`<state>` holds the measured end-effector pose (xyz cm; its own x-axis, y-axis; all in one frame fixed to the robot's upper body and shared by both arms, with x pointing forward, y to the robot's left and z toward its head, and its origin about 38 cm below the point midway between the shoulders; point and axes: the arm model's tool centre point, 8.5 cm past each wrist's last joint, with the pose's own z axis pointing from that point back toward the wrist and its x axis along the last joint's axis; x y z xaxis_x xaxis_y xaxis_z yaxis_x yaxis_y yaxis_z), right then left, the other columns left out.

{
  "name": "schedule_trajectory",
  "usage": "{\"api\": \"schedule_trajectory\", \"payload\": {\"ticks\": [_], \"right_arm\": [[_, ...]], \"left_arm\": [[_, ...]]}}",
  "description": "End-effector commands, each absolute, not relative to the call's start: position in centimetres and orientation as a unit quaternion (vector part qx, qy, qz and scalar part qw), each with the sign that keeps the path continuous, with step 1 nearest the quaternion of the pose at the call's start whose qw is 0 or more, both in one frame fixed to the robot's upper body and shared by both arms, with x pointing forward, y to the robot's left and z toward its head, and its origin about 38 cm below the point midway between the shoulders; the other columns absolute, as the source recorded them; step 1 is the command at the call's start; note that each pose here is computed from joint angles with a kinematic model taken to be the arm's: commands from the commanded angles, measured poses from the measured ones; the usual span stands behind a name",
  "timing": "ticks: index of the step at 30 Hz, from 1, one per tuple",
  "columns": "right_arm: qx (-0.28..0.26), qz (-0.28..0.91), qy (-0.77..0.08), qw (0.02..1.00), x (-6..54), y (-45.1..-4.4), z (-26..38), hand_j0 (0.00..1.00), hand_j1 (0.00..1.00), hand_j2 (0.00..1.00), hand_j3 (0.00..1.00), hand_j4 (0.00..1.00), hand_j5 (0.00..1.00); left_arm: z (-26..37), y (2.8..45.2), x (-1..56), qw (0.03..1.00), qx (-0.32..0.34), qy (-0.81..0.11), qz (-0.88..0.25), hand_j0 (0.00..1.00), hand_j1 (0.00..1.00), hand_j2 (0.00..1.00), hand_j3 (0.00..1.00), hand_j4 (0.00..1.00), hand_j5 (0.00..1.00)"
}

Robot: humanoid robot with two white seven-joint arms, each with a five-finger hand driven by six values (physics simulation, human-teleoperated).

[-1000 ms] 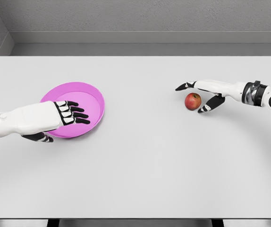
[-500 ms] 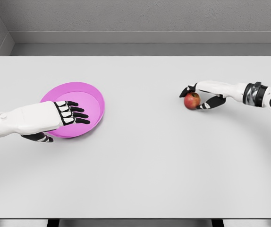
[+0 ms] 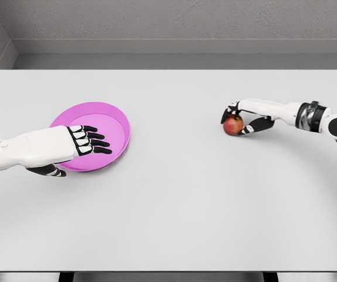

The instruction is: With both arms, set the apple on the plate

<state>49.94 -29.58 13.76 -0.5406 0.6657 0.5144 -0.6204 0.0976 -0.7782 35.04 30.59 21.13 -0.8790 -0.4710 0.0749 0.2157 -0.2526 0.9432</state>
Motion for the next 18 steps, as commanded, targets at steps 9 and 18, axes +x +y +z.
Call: {"api": "schedule_trajectory", "payload": {"ticks": [9,18], "right_arm": [[0.016,0.705,-0.601,0.375,48.0,-22.9,16.9,0.47,0.47,0.47,0.47,0.47,0.47],[0.068,0.754,-0.56,0.337,45.5,-18.3,13.7,0.47,0.47,0.47,0.47,0.47,0.47]], "left_arm": [[21.3,30.6,35.1,0.22,0.112,-0.573,-0.782,1.0,1.0,1.0,1.0,1.0,1.0],[21.3,30.6,35.1,0.22,0.112,-0.573,-0.782,1.0,1.0,1.0,1.0,1.0,1.0]]}}
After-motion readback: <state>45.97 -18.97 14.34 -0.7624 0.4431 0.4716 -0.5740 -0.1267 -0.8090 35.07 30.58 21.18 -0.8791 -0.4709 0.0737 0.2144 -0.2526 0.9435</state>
